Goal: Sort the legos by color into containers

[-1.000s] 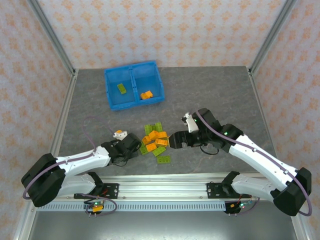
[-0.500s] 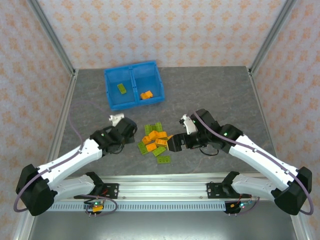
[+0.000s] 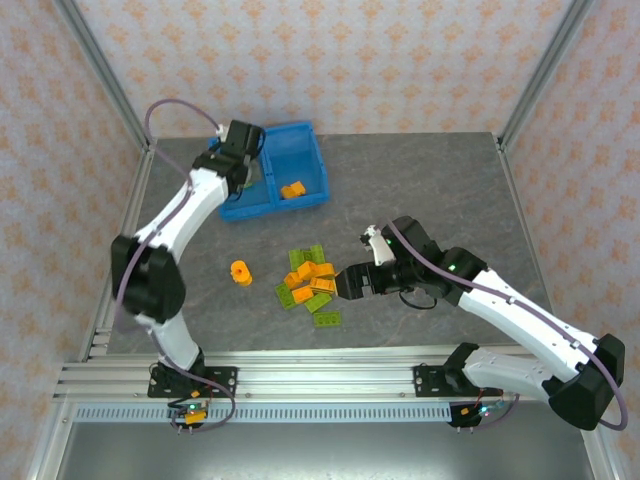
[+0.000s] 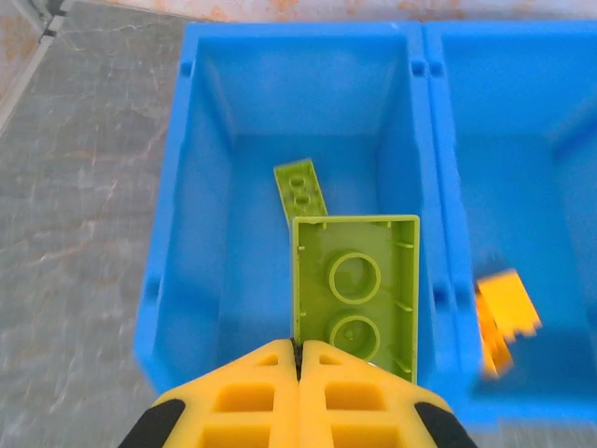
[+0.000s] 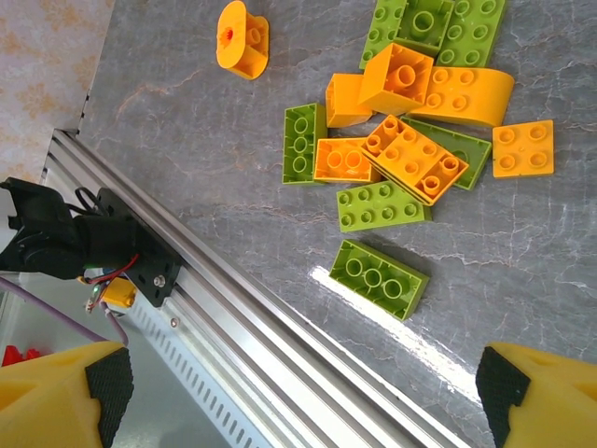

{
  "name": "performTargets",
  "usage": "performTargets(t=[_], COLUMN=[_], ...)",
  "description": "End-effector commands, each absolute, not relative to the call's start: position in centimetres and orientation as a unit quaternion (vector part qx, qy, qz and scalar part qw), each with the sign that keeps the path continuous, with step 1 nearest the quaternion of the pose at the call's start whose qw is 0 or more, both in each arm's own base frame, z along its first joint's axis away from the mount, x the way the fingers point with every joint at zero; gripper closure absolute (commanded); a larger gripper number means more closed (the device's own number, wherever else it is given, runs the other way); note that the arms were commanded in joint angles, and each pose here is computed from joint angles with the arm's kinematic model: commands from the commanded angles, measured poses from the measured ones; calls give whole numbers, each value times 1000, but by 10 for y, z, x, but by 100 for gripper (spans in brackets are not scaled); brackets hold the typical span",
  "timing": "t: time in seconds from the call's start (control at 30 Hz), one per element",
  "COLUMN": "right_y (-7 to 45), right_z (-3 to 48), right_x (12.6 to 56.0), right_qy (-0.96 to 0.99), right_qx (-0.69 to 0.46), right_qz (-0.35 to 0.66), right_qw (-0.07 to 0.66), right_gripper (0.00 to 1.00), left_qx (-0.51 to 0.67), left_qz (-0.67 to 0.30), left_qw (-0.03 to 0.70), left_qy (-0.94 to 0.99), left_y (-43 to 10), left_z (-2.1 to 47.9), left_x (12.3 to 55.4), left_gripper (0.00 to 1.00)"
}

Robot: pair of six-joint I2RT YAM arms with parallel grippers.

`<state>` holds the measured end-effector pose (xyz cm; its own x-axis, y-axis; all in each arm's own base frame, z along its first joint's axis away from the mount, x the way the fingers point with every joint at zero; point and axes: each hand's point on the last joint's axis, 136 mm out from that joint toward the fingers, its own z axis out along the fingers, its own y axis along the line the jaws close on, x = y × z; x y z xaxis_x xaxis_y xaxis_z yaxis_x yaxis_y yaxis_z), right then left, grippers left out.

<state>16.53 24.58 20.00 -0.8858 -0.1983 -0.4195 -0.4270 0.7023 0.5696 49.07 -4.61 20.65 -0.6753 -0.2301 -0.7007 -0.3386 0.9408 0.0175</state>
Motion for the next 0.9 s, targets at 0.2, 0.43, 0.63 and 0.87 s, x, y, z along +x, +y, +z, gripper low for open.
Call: performTargets(t=[0.2, 0.43, 0.63, 0.87], right_y=[245, 246, 245, 240], right_z=[210, 209, 213, 222], right_x=[171, 173, 177, 185], right_qy=[902, 902, 904, 908], right_qx=[-184, -181, -165, -133], right_qz=[339, 338, 338, 331], right_qw=[194, 196, 201, 221], right_gripper=[3, 3, 3, 4], left_qx=[-177, -168, -183, -206], left_qz=[57, 52, 18, -84], left_qw=[324, 322, 342, 417], left_qy=[927, 930, 922, 881], left_y=[-17, -21, -27, -65], left_z=[144, 141, 182, 270], left_x=[574, 587, 571, 483], left_gripper=[100, 70, 66, 66])
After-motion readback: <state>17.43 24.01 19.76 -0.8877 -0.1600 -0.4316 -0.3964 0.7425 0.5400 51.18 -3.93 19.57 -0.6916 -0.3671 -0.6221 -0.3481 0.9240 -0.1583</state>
